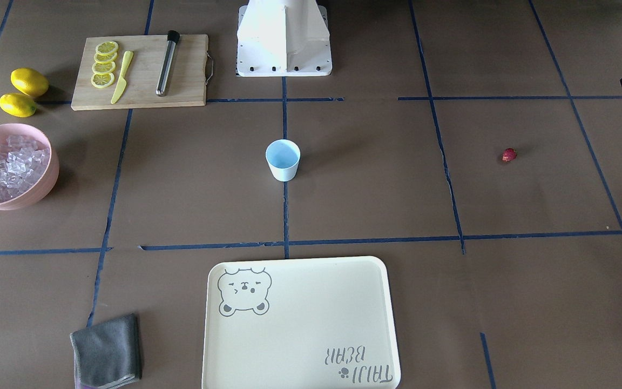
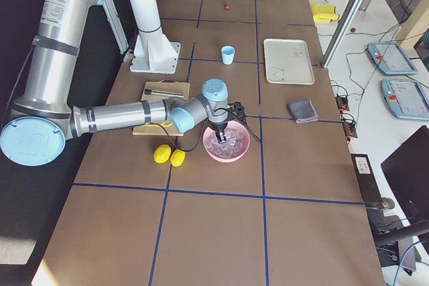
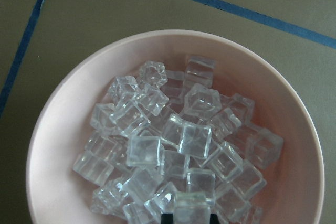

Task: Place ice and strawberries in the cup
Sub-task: 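Grasp an ice cube from the pink bowl with the right gripper, then carry the ice cube with the right gripper over the light-blue cup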

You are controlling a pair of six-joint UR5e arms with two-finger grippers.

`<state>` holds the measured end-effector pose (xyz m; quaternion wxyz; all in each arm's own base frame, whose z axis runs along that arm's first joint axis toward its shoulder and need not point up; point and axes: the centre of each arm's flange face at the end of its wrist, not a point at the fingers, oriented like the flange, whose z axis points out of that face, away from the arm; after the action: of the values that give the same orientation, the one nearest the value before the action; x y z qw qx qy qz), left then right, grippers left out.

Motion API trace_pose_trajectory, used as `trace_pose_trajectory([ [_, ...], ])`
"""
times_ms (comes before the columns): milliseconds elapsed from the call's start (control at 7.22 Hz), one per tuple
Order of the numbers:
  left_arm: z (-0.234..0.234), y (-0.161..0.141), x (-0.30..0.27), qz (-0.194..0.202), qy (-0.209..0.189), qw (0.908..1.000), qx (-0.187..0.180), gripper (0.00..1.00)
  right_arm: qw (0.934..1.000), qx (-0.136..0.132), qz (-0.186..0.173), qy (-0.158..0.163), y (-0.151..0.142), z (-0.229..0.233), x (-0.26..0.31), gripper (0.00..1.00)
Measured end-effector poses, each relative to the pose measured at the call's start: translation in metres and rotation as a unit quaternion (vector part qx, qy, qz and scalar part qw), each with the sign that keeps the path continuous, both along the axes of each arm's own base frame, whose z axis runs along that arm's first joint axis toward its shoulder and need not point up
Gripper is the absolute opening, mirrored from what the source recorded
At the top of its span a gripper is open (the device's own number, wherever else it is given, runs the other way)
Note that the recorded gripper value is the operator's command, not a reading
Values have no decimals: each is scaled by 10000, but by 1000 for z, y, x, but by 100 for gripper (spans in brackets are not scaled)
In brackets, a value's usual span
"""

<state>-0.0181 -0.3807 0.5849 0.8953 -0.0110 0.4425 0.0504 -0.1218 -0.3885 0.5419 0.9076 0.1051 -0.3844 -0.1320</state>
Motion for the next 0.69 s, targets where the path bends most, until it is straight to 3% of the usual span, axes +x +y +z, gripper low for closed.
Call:
trace_pose_trajectory([
  [277,-1,0,0,0,2,10000,9,100,9994,63,203,-261,1,-38,5,4],
  [693,-2,-1,0,0,10,10000,30,100,9934,-407,598,-885,-22,-100,-35,4],
])
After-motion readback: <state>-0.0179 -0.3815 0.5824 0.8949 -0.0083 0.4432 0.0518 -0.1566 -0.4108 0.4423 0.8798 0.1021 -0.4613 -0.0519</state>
